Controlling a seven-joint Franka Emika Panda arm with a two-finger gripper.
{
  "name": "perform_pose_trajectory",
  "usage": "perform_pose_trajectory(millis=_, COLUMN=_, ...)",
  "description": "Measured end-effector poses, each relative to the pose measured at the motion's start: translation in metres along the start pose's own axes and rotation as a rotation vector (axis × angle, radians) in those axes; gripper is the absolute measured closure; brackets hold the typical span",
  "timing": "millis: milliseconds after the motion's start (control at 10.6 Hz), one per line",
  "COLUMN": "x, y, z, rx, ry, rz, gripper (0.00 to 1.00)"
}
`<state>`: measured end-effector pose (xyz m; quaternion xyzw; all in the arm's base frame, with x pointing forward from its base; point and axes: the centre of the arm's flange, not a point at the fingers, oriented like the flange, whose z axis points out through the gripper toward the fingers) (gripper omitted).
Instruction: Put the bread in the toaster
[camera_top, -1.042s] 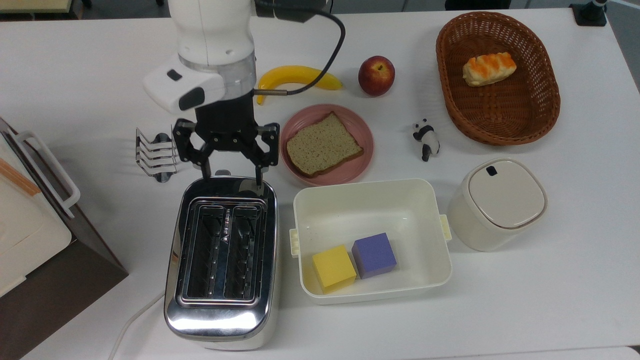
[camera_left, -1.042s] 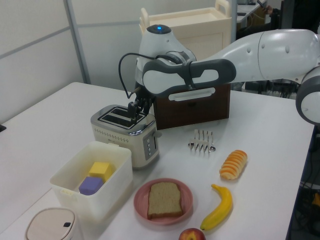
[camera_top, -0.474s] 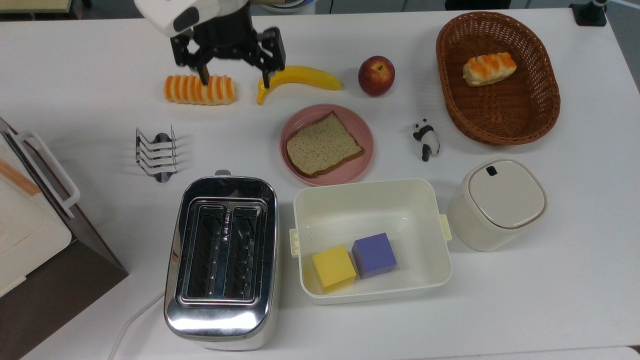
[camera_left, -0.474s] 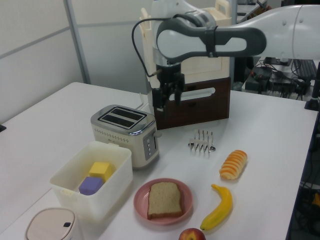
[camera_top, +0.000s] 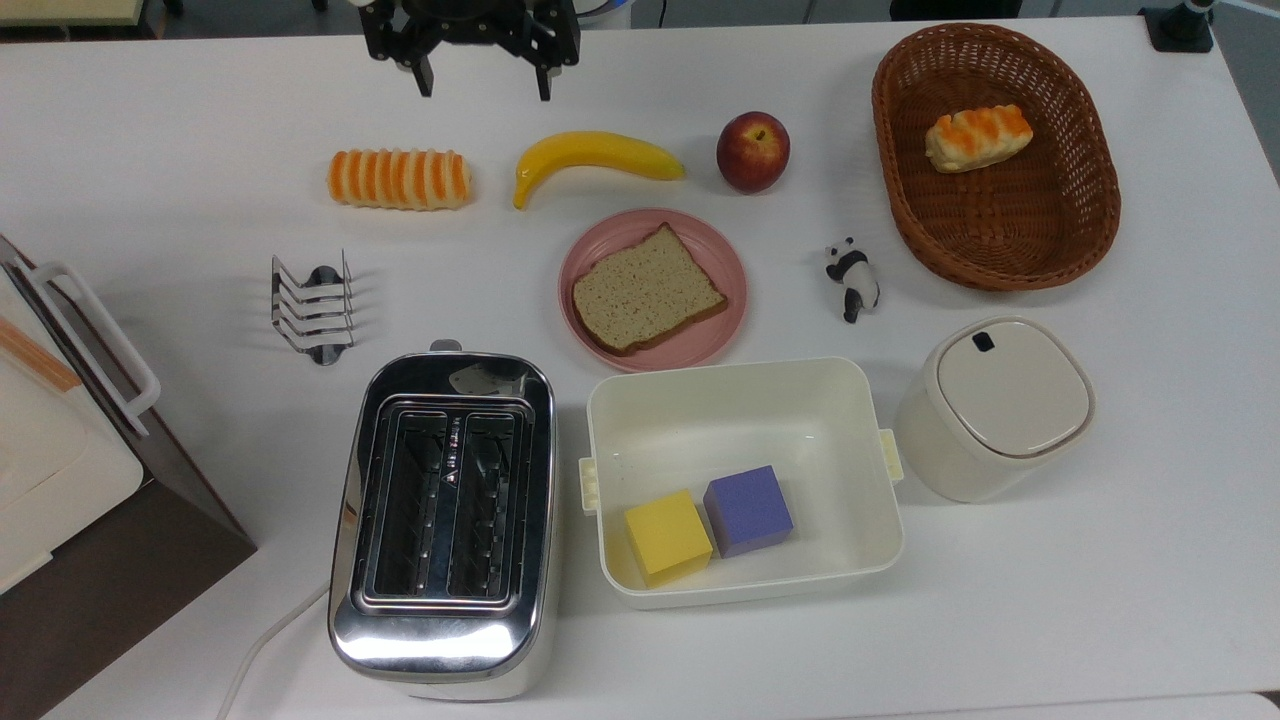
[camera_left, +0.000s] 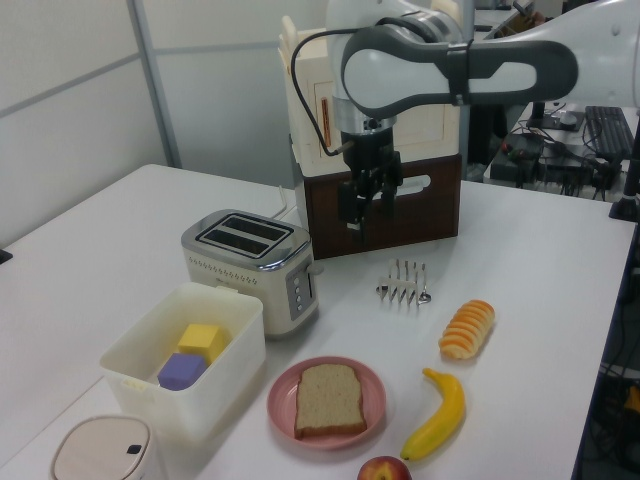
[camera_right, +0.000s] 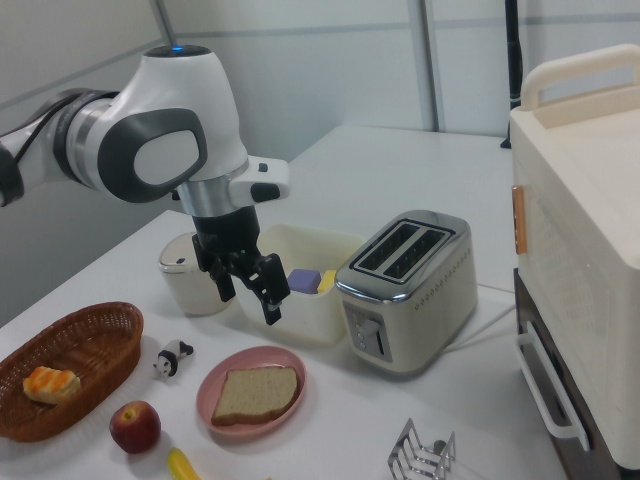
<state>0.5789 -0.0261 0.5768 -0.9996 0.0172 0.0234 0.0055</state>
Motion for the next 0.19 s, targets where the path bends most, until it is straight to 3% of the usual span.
perform_pose_trajectory(millis=189, x=-0.0056, y=0.0003, z=-0.0006, rx=0.001, ry=-0.002, rz=0.001, gripper=0.00)
